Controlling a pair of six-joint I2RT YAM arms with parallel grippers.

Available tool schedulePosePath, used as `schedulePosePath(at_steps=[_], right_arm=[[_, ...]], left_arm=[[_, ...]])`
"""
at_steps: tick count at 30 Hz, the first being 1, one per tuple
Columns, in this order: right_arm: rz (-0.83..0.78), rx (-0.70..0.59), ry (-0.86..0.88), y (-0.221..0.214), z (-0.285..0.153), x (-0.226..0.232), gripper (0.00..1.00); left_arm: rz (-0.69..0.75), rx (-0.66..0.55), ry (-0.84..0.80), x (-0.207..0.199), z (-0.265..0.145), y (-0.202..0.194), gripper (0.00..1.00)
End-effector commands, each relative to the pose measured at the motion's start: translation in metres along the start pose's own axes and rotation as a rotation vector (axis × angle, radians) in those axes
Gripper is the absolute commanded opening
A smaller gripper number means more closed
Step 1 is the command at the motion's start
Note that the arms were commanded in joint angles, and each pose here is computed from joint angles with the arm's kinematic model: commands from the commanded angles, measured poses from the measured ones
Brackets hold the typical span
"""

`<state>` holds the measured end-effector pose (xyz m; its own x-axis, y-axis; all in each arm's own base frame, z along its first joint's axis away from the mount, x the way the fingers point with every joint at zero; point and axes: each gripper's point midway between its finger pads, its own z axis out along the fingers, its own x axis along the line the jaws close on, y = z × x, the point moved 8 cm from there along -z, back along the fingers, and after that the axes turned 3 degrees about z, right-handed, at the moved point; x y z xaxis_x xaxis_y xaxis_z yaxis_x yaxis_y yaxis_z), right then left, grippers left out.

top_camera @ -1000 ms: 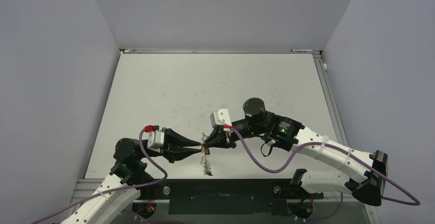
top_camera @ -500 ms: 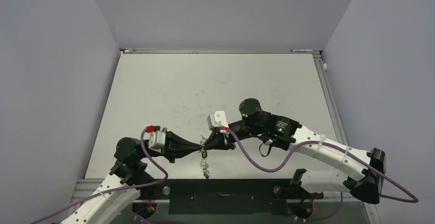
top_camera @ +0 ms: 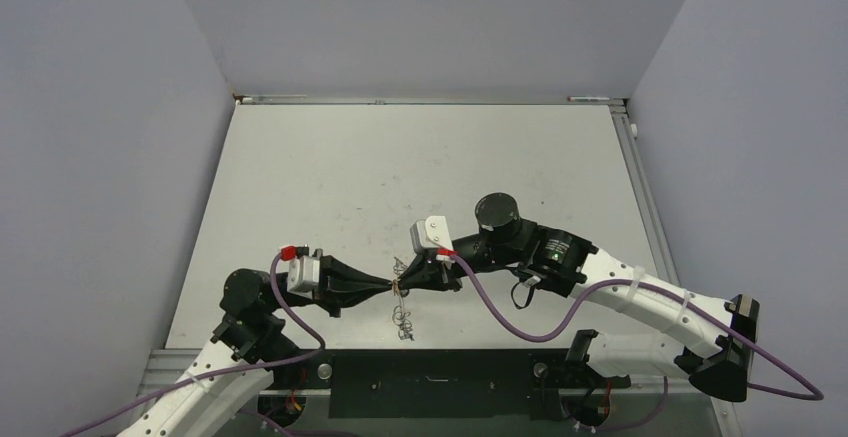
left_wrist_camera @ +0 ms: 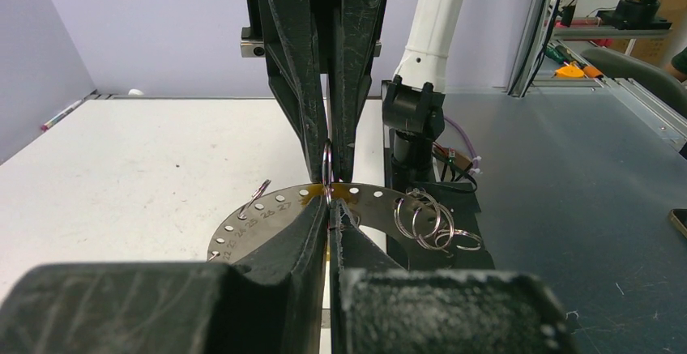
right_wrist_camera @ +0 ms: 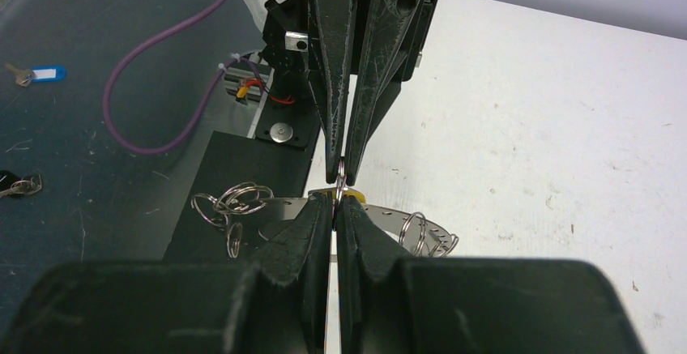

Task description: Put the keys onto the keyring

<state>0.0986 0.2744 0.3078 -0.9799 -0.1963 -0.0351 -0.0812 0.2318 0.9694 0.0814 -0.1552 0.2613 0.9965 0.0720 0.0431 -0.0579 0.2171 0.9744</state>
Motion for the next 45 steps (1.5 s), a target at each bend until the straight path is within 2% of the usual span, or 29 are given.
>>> schedulePosePath(at_steps=[1, 4, 9, 11, 13, 20, 28, 38, 45], right_arm=[[-0.095, -0.113, 0.002, 0.028, -0.006, 0.002, 0.05], [-0.093, -0.107, 0.002, 0.027, -0.005, 0.002, 0.05], [-0.092, -0.108, 0.004, 0.027, -0.005, 0.002, 0.05], [-0.090, -0.113, 0.005, 0.027, -0.004, 0.002, 0.05], [-0.090, -0.132, 0.012, 0.029, -0.003, 0.002, 0.05], [-0.102, -0.224, 0.034, 0.036, 0.003, 0.002, 0.05], [-0.103, -0.257, 0.086, 0.041, 0.014, 0.002, 0.05], [-0.093, -0.230, 0.118, 0.037, 0.027, 0.006, 0.05], [-0.092, -0.203, 0.105, 0.034, 0.025, 0.007, 0.05]], left_arm=[[0.019, -0.014, 0.001, -0.001, 0.001, 0.011, 0.00], [0.021, -0.015, 0.002, -0.001, 0.001, 0.012, 0.01], [0.046, -0.035, 0.013, -0.003, -0.001, 0.015, 0.31], [0.058, -0.047, 0.022, -0.003, -0.002, 0.017, 0.38], [0.067, -0.055, 0.025, -0.004, -0.003, 0.019, 0.40], [0.077, -0.064, 0.026, -0.004, -0.004, 0.021, 0.40], [0.089, -0.074, 0.028, -0.005, -0.005, 0.023, 0.33], [0.108, -0.085, 0.055, -0.004, -0.007, 0.027, 0.29], [0.112, -0.086, 0.081, -0.002, -0.008, 0.029, 0.18]])
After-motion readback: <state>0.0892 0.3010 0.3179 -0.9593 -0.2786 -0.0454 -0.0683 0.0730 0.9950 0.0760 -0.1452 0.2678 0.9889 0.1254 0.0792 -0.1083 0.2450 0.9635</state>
